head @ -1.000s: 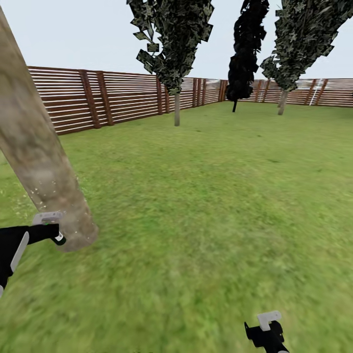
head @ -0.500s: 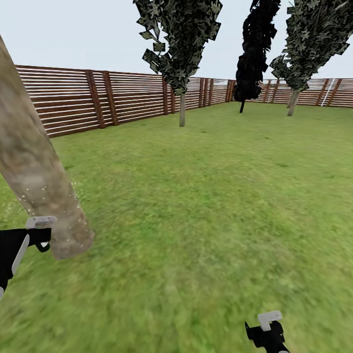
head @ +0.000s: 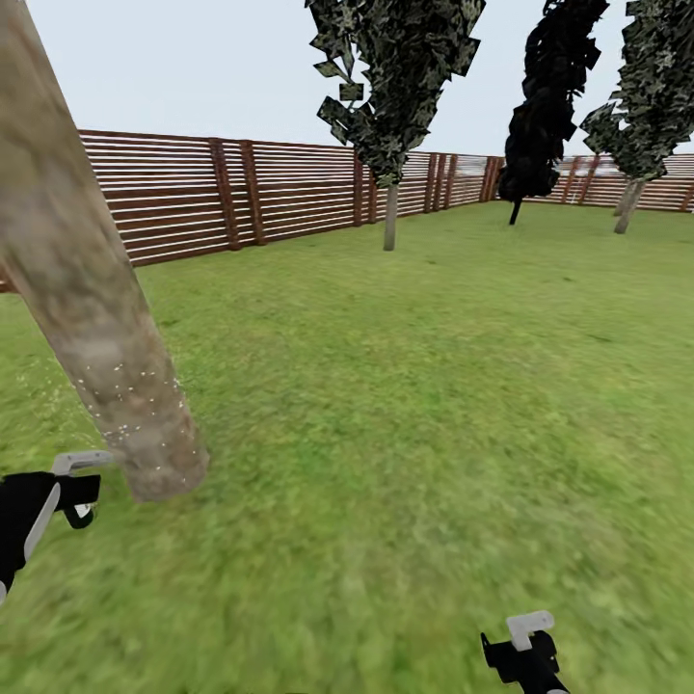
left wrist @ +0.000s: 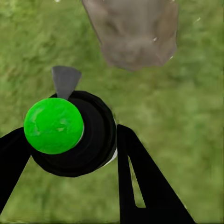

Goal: In the garden, pick up the pesticide atomizer on the floor and spray pesticide onto both trees until each tree trunk is fully covered.

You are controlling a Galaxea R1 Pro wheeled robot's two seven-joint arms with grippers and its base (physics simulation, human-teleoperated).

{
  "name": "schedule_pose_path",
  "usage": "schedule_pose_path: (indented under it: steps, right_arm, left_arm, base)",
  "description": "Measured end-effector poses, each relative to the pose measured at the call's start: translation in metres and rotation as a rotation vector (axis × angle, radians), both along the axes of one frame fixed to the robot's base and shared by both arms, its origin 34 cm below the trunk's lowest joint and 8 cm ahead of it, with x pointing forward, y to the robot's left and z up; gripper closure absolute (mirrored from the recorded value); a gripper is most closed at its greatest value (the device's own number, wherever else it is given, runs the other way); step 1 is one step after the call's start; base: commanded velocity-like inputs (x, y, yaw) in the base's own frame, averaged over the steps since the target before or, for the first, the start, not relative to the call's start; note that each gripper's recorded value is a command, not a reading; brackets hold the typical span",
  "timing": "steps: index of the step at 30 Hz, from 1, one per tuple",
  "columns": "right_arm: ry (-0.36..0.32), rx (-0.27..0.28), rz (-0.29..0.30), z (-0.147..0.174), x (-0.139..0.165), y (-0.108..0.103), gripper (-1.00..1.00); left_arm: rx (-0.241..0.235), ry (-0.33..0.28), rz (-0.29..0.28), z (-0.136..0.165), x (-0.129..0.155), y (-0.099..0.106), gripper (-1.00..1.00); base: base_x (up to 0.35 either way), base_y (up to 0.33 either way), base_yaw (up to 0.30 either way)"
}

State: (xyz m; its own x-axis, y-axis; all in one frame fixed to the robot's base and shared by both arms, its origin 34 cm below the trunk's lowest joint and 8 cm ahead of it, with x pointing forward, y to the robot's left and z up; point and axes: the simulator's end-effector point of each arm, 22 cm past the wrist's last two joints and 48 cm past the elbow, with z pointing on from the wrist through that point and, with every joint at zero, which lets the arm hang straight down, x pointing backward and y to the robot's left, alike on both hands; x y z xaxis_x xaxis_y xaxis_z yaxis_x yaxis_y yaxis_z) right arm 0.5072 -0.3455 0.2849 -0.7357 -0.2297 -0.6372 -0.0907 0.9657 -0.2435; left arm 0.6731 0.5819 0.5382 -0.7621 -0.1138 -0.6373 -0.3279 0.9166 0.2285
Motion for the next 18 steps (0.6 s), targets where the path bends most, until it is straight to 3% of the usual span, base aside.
schedule_pose_path:
  steps: [4,6,13,18]
  right_arm:
    - [0.000,-0.001,0.001,0.000,0.000,0.000,-1.00]
    - [0.000,-0.003,0.001,0.000,0.000,-0.001,-1.00]
    - [0.000,-0.002,0.000,0.000,0.000,-0.001,-1.00]
    - [-0.002,-0.001,-0.001,0.000,0.000,0.000,-1.00]
  left_arm:
    - [0.008,0.001,0.006,0.001,-0.001,0.002,1.00]
    - [0.053,0.009,0.040,0.003,-0.005,0.012,1.00]
    - [0.048,0.028,0.053,-0.007,-0.011,0.011,1.00]
    - [0.043,0.051,0.063,-0.018,-0.020,0.013,1.00]
  base:
    - [0.168,-0.094,0.023]
    - [0.232,-0.174,0.001]
    - [0.042,-0.251,0.000]
    - [0.127,-0.249,0.231]
